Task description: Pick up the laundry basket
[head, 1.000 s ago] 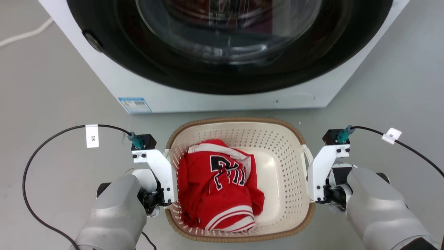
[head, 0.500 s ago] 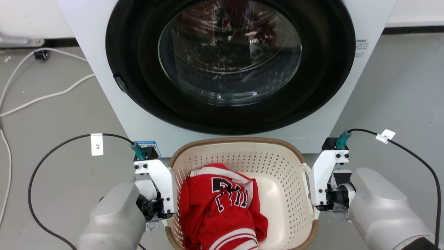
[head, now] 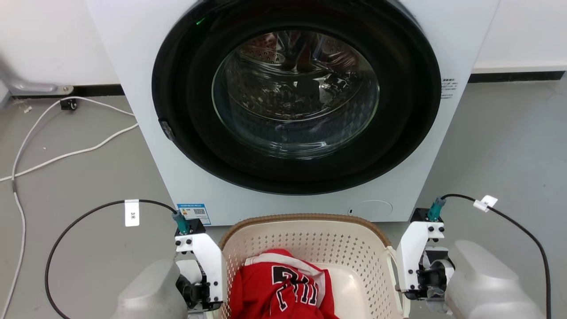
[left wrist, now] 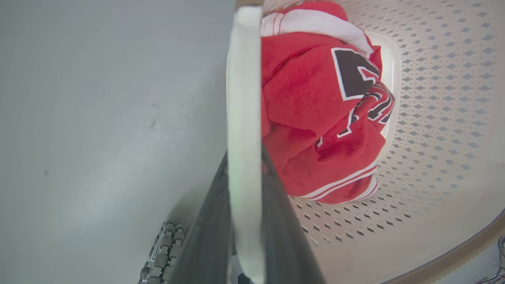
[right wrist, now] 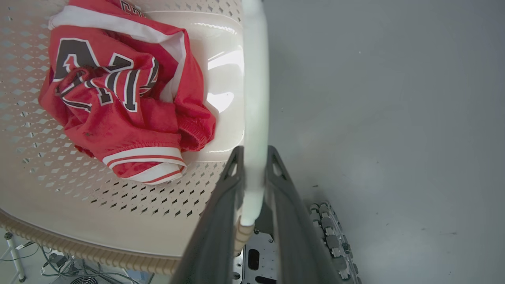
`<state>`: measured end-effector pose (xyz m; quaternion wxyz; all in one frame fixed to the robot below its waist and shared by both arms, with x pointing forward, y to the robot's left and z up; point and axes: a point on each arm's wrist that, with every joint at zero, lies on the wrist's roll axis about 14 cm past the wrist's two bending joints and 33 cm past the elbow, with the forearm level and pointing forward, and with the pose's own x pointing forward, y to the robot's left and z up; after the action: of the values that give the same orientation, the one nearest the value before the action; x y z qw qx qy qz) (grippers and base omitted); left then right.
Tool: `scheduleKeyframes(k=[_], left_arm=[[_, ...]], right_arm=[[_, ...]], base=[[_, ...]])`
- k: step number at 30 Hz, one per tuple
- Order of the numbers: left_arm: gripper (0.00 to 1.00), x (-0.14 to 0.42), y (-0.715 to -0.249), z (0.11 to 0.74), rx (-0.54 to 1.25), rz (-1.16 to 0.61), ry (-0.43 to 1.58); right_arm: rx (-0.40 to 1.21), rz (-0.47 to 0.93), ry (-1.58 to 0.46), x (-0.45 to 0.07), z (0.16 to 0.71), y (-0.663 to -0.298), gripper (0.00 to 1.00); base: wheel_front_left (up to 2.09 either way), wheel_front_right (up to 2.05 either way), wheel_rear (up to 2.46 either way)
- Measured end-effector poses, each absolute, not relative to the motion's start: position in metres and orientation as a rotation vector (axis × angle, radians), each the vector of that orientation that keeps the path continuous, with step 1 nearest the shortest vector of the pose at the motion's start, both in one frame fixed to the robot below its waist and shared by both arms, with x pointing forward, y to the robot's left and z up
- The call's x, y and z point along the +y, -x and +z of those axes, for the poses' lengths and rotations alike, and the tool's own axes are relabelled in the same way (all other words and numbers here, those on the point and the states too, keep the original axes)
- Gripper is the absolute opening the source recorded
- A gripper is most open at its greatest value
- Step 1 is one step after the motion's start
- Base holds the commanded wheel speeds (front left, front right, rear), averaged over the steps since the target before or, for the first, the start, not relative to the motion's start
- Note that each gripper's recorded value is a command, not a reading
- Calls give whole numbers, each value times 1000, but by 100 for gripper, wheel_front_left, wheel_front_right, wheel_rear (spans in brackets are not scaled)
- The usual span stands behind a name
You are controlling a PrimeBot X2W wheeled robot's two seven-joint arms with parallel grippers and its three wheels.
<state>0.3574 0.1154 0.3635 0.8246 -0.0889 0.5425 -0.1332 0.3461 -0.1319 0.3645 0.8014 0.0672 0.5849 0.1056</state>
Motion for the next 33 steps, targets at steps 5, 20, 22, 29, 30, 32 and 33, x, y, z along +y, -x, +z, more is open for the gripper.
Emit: scheduleKeyframes(k=[5, 20, 22, 29, 30, 32, 33], left_arm=[[0, 116, -355, 364, 1150, -282, 189], [0, 116, -352, 359, 1142, -278, 199], [0, 115, -353, 359, 1142, -279, 200], [0, 115, -354, 358, 1137, -281, 196], [0, 115, -355, 358, 1135, -281, 198], [0, 115, -355, 358, 1136, -280, 200], [0, 115, -354, 358, 1137, -280, 198]], right_arm=[[1253, 227, -145, -131, 364, -344, 0], [1262, 225, -140, -131, 360, -342, 0], [1263, 224, -142, -132, 359, -342, 0], [1262, 221, -137, -133, 359, -344, 0], [1262, 221, -137, -133, 359, -344, 0], [1262, 221, -138, -133, 359, -344, 0], [1259, 220, -138, -133, 359, -345, 0]], base=[[0, 0, 0], [0, 0, 0], [0, 0, 0], [0, 0, 0], [0, 0, 0], [0, 0, 0], [0, 0, 0]])
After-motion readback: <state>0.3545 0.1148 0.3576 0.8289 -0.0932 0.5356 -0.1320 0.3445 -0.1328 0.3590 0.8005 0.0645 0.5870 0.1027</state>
